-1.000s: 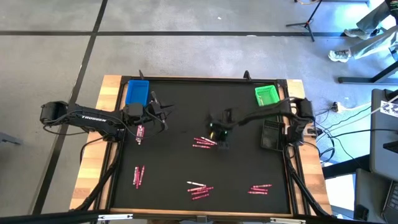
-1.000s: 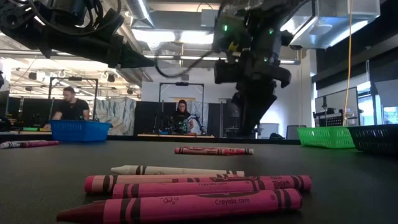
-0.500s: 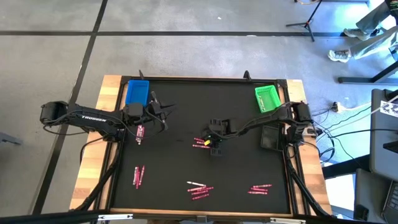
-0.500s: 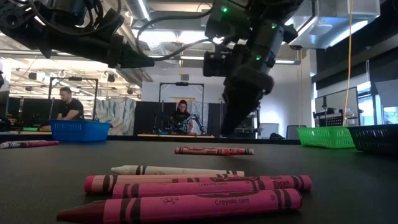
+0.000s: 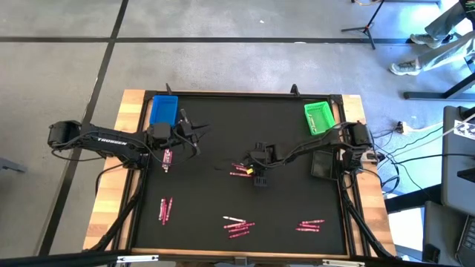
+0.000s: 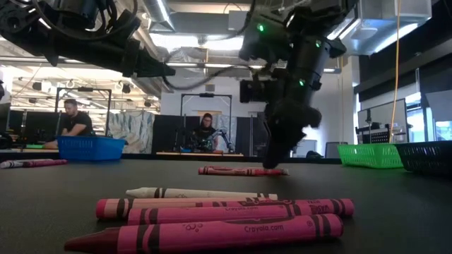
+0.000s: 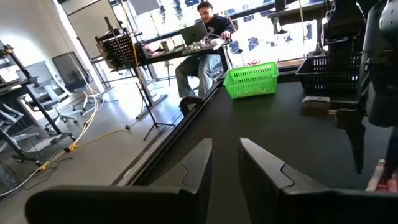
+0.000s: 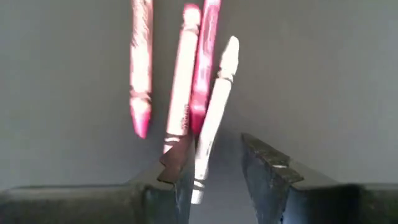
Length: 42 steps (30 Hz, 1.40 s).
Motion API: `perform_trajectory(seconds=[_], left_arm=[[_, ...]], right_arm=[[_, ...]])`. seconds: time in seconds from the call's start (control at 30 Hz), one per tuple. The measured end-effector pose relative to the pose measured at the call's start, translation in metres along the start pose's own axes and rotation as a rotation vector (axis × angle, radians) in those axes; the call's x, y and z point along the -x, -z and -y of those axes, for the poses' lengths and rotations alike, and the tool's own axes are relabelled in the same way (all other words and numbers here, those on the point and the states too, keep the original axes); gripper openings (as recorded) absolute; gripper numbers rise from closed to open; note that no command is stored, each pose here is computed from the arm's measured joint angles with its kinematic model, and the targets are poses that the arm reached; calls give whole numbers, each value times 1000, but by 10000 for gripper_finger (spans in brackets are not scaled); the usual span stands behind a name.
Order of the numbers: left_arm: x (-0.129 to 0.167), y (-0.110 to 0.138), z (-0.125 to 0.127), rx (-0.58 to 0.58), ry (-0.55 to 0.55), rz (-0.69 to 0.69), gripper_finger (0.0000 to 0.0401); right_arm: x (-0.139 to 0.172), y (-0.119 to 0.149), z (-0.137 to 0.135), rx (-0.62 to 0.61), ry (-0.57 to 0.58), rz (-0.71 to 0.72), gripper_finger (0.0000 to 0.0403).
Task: Sort crayons
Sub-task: Put the white crayon into the green bin
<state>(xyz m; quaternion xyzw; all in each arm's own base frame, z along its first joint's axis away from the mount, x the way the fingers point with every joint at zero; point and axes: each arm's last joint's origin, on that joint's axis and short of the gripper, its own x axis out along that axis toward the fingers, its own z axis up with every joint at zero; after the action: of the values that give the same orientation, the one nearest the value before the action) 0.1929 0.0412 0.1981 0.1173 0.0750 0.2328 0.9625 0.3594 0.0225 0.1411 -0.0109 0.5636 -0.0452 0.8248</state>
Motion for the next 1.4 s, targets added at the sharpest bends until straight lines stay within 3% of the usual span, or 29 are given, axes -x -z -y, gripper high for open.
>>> perform_trajectory(seconds=[0.37, 0.77, 1.1, 1.27, 1.4], left_arm=[[0, 0, 0, 0, 2, 1, 71], [0, 0, 0, 17, 1, 1, 71], [0, 0, 0, 17, 1, 1, 71], [0, 0, 0, 18, 1, 0, 71], [0, 0, 0, 18, 1, 1, 71]], right_arm=[[-3, 3, 8, -14, 18, -10, 120], [-5, 3, 25, -34, -1, -17, 9], [3, 6, 27, -2, 61, -59, 21], [31, 7, 30, -27, 67, -34, 13], [48, 26, 33, -63, 98, -33, 13]])
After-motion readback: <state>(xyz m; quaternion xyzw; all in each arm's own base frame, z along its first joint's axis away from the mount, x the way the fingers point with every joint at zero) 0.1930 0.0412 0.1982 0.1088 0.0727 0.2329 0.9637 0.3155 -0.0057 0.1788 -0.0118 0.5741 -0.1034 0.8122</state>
